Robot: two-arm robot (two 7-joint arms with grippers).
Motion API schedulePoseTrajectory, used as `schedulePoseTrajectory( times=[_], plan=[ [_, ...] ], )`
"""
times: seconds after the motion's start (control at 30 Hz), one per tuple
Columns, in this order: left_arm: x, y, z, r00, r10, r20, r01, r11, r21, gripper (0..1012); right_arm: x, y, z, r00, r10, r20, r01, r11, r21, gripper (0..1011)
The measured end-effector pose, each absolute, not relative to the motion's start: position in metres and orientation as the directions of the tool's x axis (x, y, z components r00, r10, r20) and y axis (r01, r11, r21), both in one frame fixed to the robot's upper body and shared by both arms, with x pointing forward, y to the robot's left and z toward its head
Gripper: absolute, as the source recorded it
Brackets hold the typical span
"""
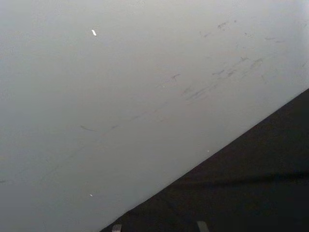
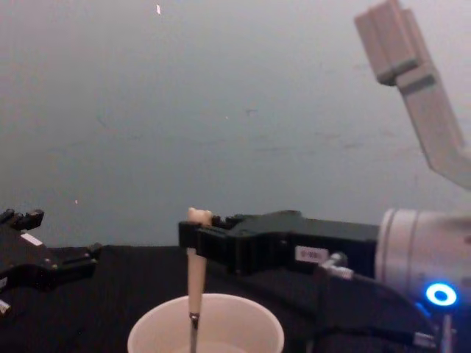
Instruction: Pick up the stirring spoon with one hand, stir inside the cup, then place it back in its original position.
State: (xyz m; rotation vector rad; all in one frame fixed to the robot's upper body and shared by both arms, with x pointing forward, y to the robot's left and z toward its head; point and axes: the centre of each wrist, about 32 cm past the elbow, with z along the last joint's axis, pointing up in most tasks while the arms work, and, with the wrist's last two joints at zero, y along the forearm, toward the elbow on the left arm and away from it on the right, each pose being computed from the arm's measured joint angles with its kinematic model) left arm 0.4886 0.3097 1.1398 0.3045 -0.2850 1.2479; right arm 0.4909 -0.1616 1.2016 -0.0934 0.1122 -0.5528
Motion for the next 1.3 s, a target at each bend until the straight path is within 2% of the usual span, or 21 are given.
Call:
schedulePoseTrajectory(
  times=[0.3, 0.5, 0.9, 1.3],
  plan=[
    [0.489, 0.310, 1.140, 0.292, 0.880, 0.374, -0.955, 0.287, 0.070, 1001, 0.506, -0.139, 1.200, 0.822, -0.567, -0.055, 0.557, 0.821, -0.124, 213],
    [0.489, 0.310, 1.140, 0.292, 0.880, 0.374, -0.955, 0.287, 0.070, 1001, 0.518, -0.134, 1.198, 0.791, -0.609, -0.051, 0.600, 0.790, -0.130, 213],
    [0.489, 0.310, 1.140, 0.292, 0.880, 0.374, -0.955, 0.287, 0.070, 1002, 0.530, -0.156, 1.200, 0.747, -0.662, -0.052, 0.653, 0.747, -0.126, 213],
    [0.489, 0.310, 1.140, 0.292, 0.880, 0.374, -0.955, 0.287, 0.070, 1001, 0.506, -0.186, 1.205, 0.785, -0.614, -0.082, 0.602, 0.787, -0.135, 213]
  ],
)
